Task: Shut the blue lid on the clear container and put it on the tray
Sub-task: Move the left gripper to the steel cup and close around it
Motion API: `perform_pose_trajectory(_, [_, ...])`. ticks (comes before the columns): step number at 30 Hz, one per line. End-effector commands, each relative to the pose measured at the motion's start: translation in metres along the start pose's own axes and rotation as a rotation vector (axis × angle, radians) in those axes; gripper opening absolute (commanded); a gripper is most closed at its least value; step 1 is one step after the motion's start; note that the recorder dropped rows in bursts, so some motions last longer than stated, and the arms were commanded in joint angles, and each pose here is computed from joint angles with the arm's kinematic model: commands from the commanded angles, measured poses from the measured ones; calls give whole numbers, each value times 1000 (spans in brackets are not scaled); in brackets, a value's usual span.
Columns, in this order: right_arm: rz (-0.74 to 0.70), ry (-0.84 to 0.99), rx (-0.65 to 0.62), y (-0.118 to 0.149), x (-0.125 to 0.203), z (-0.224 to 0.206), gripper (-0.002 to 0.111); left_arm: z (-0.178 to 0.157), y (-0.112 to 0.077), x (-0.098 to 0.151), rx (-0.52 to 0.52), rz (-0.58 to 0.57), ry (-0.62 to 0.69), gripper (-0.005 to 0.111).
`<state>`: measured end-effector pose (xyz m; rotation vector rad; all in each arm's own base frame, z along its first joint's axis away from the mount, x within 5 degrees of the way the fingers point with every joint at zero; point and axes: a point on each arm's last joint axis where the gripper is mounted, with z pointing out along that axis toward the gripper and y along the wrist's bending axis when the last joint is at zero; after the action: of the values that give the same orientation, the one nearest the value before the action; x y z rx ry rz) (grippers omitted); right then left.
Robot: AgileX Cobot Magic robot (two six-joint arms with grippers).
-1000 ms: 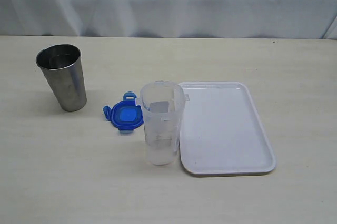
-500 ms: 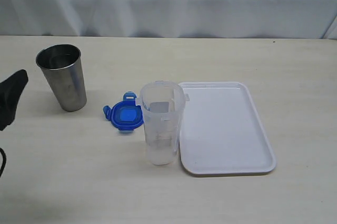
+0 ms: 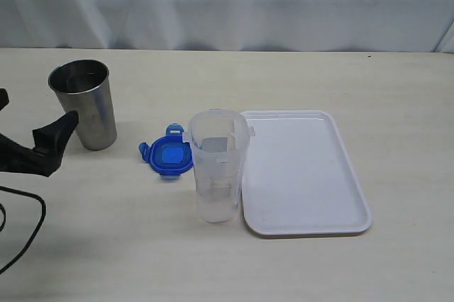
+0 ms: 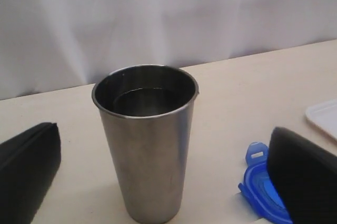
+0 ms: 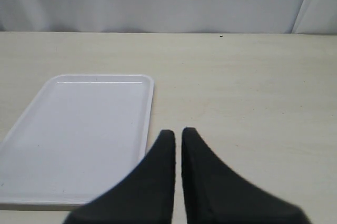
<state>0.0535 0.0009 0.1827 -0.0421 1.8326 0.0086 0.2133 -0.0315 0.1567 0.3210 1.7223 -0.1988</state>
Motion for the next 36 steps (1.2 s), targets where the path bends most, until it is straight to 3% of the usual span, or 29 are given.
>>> perform_pose_trajectory(1, [-1, -4, 4, 0, 1, 0, 5, 23, 5, 7, 11, 0, 15, 105])
perform_pose_trajectory(14, [-1, -4, 4, 0, 1, 0, 5, 68, 14, 32, 42, 2, 79, 105])
perform_pose_trajectory(36, [-1, -4, 4, 0, 1, 0, 5, 110, 24, 46, 50, -25, 7, 105])
